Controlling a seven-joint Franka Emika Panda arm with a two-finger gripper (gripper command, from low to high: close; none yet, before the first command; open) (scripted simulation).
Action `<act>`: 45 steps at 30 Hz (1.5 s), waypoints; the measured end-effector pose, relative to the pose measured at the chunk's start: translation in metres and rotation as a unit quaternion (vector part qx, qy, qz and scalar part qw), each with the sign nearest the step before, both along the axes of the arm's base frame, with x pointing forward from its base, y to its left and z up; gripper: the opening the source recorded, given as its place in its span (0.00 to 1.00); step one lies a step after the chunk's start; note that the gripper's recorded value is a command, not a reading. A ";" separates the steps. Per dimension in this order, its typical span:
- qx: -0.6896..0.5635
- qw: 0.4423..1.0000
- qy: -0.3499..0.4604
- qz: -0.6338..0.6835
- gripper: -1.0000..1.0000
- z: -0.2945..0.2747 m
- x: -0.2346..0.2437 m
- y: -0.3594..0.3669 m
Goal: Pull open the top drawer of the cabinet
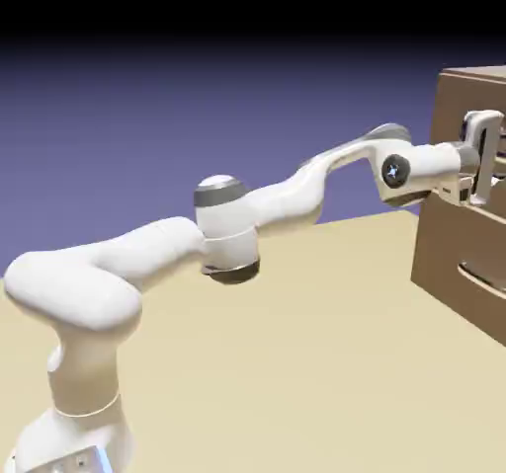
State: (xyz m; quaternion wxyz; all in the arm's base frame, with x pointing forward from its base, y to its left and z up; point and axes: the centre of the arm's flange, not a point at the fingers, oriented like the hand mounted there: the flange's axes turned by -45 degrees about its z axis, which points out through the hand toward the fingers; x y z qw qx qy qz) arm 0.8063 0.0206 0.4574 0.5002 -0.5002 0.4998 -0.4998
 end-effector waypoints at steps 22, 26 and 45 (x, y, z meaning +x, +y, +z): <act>0.000 1.000 -0.001 0.000 0.00 0.000 -0.094 0.000; 0.000 1.000 -0.001 0.000 0.00 0.000 -0.123 0.000; 0.000 1.000 -0.001 0.000 1.00 0.000 -0.300 0.000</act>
